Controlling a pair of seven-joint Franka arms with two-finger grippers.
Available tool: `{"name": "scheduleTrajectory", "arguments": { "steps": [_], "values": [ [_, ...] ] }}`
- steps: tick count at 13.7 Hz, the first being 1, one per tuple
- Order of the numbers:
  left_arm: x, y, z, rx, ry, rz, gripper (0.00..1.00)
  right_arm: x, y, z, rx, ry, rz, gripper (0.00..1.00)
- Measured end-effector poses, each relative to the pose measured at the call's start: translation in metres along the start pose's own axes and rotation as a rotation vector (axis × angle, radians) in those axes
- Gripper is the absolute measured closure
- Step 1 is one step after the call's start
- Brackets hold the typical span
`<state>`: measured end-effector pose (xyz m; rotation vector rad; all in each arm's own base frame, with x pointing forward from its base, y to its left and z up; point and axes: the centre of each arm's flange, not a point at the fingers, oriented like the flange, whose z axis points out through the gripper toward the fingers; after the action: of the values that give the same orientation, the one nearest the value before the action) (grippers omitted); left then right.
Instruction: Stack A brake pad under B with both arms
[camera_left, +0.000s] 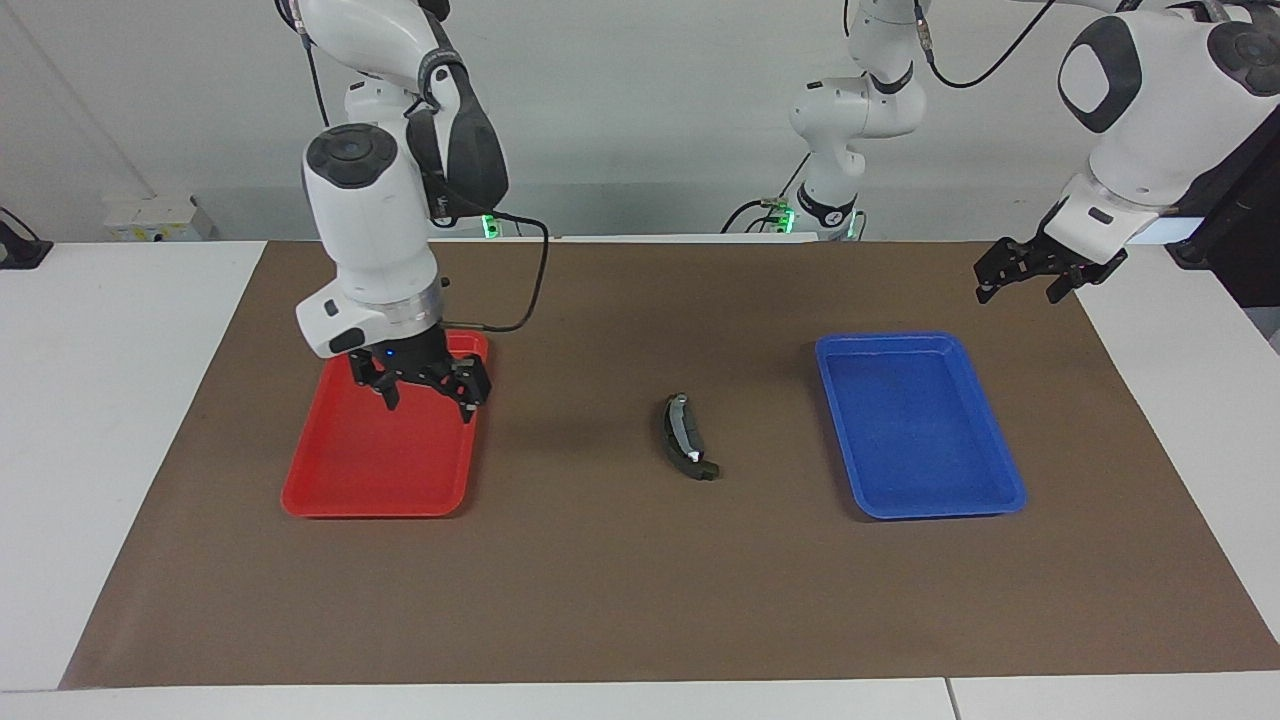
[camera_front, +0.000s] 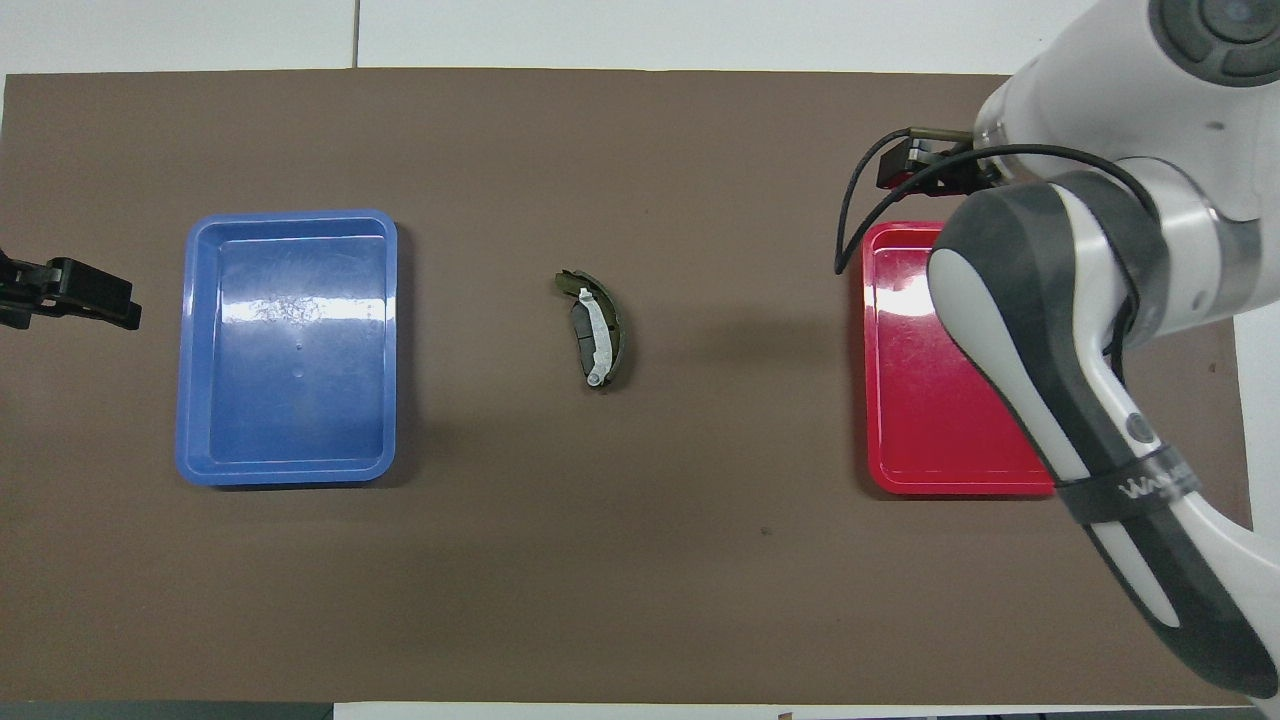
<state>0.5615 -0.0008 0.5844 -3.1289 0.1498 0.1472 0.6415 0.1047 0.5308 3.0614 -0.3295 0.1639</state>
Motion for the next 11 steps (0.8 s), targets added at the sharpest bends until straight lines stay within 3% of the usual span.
{"name": "scheduleTrajectory", "arguments": {
  "steps": [5, 11],
  "values": [
    [0.0, 0.0, 0.0, 0.0, 0.0, 0.0, 0.0, -0.017, 0.104, -0.065, -0.044, -0.078, -0.039, 0.0],
    [0.0, 0.0, 0.0, 0.0, 0.0, 0.0, 0.0, -0.063, 0.144, -0.096, -0.068, -0.166, -0.007, 0.0]
  ]
}}
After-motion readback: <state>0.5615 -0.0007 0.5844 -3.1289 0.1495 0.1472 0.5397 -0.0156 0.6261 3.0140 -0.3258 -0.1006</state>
